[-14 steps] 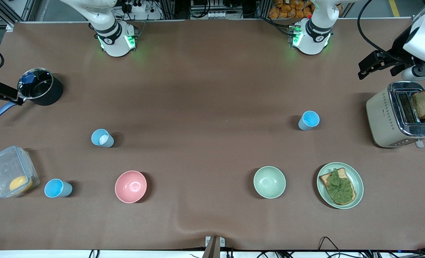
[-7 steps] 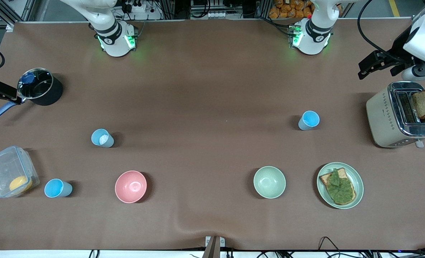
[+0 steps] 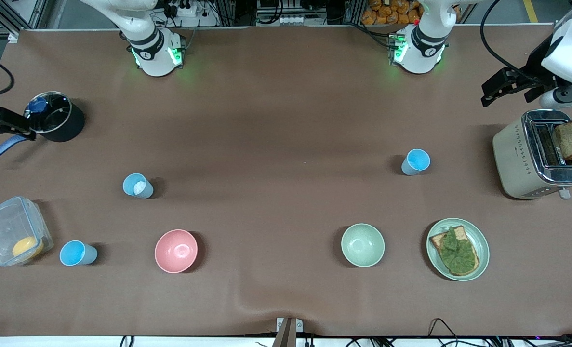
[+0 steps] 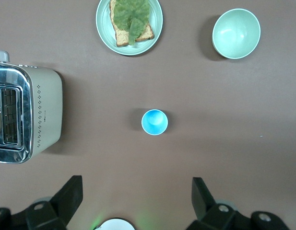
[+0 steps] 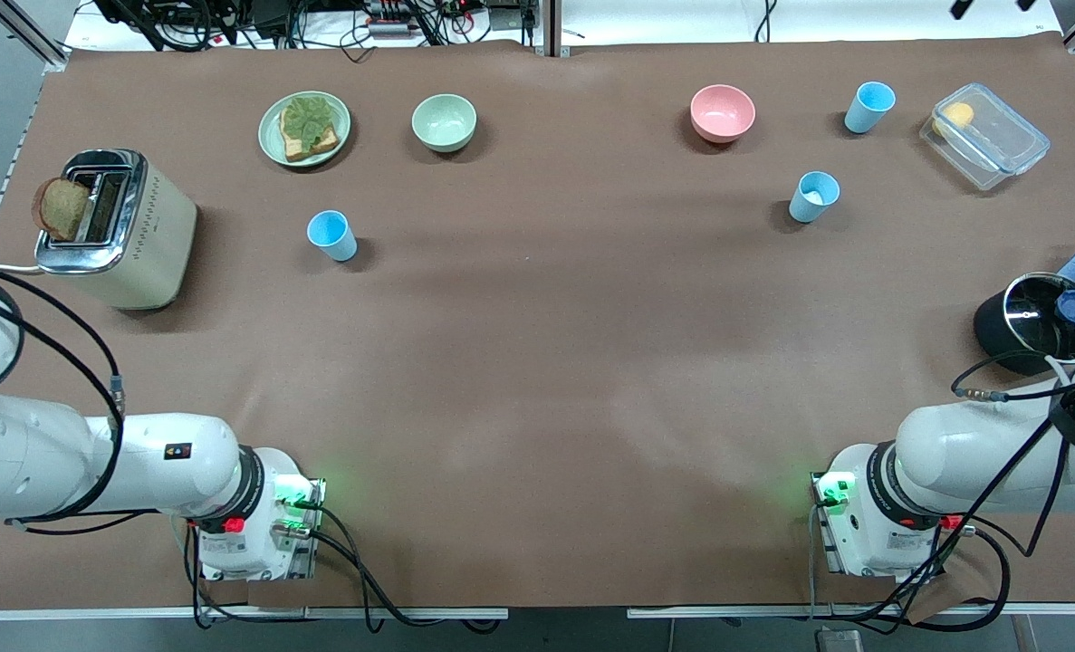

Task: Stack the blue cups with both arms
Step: 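Reach the right gripper down to the blue cup near the pink bowl, then grasp the blue cup with the right gripper and carry it toward the table middle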

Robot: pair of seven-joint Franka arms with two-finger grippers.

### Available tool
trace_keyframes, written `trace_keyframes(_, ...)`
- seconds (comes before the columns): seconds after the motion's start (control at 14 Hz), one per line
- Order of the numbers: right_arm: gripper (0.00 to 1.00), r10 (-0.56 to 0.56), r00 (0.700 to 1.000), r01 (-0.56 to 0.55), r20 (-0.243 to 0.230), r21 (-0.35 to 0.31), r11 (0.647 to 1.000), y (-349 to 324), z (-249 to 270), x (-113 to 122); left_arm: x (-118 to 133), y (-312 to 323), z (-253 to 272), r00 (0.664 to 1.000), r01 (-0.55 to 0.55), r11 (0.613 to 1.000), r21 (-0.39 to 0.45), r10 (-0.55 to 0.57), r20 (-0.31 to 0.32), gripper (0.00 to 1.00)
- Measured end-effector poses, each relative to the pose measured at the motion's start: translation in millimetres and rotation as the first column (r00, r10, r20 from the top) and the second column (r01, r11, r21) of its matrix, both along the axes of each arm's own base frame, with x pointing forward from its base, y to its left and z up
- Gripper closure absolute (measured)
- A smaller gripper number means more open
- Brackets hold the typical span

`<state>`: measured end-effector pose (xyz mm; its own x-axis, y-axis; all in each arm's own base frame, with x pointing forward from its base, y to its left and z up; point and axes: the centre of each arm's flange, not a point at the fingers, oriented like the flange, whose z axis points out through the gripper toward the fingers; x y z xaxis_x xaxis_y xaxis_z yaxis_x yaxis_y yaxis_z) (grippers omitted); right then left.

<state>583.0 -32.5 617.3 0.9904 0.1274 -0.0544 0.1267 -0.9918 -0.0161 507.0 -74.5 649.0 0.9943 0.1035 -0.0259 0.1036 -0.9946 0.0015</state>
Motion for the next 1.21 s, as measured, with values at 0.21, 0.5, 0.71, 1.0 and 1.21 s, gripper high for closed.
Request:
trace_keyframes(0.21, 0.00, -0.022, 1.000, 0.020, 0.023, 0.072, 0.997, 33, -41, 12, 0, 0, 0, 1.000, 0.000, 1.000, 0.000, 0.000, 0.000, 0.00)
trace_keyframes(0.5, 0.00, -0.019, 0.998, 0.013, 0.062, 0.093, 0.996, 57, -148, 18, 0, 0, 0, 1.000, -0.001, 1.000, 0.000, 0.001, 0.000, 0.00)
trace_keyframes(0.71, 0.00, 0.000, 0.997, -0.006, 0.073, 0.084, 0.996, 85, -251, -2, 0, 0, 0, 1.000, -0.001, 1.000, 0.000, 0.001, 0.000, 0.00)
trace_keyframes(1.0, 0.00, -0.011, 0.999, 0.013, -0.032, 0.073, 0.997, 100, -328, -16, 0, 1, 0, 1.000, -0.001, 1.000, 0.000, 0.001, 0.000, 0.00)
trace_keyframes(1.21, 0.11, -0.017, 0.998, 0.021, -0.064, 0.062, 0.998, 95, -353, -17, 0, 1, 0, 1.000, -0.001, 1.000, 0.000, 0.001, 0.000, 0.00)
